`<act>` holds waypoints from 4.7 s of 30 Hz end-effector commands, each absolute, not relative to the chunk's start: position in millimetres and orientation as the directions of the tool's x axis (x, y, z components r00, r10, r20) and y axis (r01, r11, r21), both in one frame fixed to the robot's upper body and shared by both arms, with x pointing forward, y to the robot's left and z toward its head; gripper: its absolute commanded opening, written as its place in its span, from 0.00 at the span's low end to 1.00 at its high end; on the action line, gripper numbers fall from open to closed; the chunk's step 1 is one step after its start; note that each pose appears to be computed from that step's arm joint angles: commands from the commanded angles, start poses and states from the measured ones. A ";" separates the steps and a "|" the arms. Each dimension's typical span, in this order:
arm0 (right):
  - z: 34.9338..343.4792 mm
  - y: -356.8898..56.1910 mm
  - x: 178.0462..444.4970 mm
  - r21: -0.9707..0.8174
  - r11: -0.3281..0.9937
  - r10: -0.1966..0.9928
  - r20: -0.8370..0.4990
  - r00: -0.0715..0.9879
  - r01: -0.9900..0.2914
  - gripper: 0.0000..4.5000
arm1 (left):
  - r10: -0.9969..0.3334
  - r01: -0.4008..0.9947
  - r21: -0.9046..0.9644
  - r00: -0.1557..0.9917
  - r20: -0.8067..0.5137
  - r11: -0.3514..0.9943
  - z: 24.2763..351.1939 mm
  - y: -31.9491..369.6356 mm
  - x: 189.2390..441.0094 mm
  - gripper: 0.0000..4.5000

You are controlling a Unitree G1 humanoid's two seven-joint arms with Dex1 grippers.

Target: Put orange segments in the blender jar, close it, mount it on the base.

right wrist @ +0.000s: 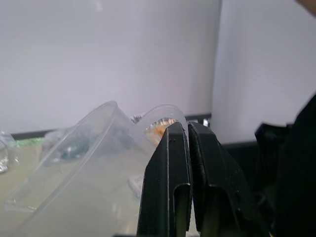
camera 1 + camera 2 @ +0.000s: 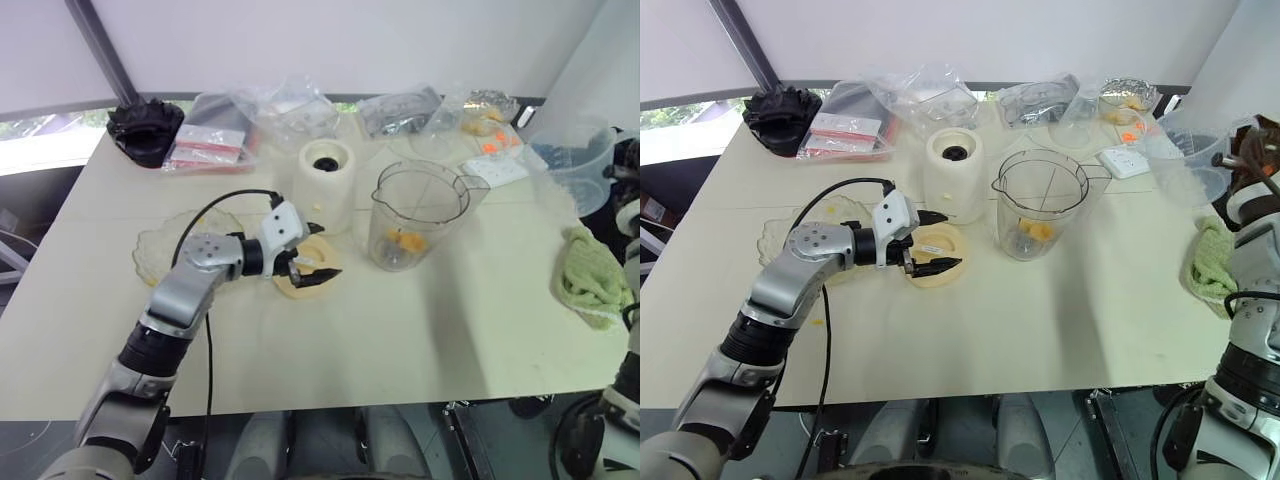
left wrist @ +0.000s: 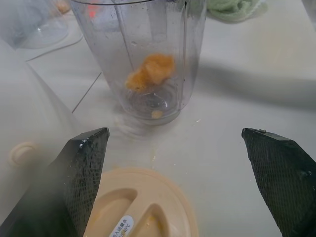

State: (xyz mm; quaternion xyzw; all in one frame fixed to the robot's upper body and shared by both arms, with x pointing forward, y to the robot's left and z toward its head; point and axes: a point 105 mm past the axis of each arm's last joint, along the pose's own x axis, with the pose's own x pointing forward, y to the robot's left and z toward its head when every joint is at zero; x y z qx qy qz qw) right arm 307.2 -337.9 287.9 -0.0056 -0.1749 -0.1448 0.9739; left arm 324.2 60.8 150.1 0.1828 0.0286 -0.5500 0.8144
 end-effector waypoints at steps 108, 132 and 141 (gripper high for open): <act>298.7 -211.4 297.7 -0.744 0.641 0.187 0.389 0.902 0.188 0.02 | -0.900 0.894 0.326 0.385 -0.205 0.308 161.3 48.9 331.6 1.00; 286.2 -276.2 281.9 -0.313 0.882 -0.212 0.404 0.890 0.352 0.02 | -0.909 0.903 0.334 0.355 -0.219 0.272 162.5 44.9 333.2 1.00; 281.5 -284.8 282.2 -0.182 0.920 -0.258 0.389 0.884 0.348 0.02 | -0.908 0.901 0.336 0.357 -0.218 0.274 162.8 45.4 333.3 1.00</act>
